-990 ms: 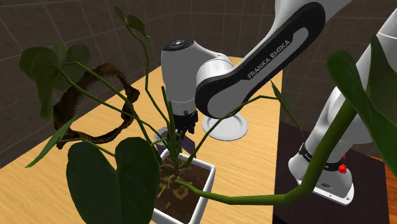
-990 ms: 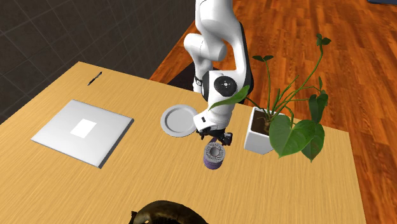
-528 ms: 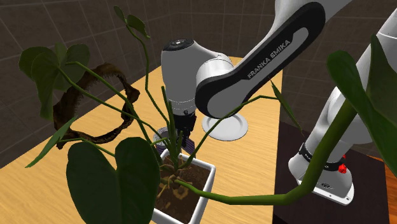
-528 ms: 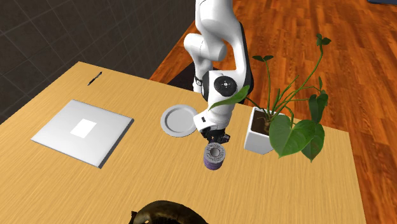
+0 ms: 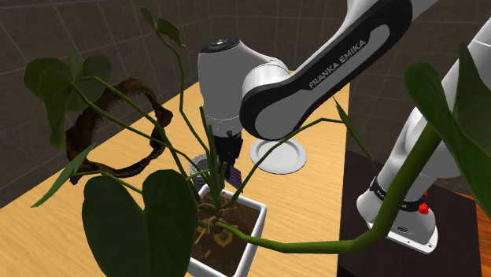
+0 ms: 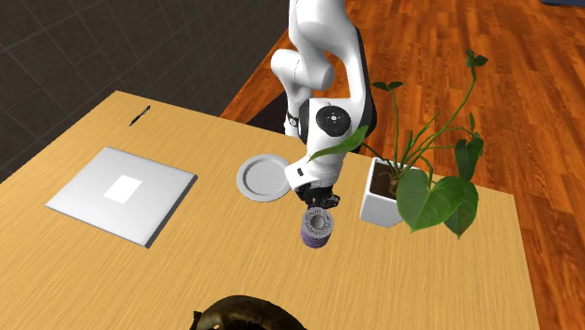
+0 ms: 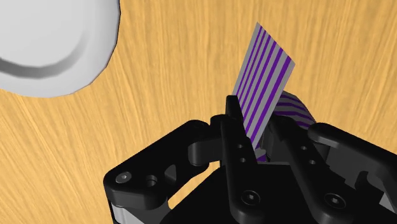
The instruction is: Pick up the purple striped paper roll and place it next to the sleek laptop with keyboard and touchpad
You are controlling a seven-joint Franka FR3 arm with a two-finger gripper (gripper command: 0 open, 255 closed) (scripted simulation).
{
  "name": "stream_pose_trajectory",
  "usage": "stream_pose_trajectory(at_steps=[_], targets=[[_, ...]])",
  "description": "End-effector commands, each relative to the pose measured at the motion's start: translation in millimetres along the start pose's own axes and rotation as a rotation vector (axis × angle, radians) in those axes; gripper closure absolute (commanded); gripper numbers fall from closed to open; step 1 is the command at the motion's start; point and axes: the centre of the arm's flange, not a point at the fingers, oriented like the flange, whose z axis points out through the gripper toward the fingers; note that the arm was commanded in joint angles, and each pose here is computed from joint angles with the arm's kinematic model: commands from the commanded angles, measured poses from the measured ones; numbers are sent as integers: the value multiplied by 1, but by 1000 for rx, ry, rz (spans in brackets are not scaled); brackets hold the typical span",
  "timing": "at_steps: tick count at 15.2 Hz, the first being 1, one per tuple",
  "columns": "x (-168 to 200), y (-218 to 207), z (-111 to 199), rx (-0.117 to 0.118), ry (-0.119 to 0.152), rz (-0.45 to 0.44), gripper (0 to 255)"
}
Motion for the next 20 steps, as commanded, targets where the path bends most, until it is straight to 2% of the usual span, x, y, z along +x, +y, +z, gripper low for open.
stream_pose_trajectory(at_steps=[1, 20], targets=[[1, 0, -10, 0, 0, 0, 255], [8, 3, -110, 0, 0, 0, 255]])
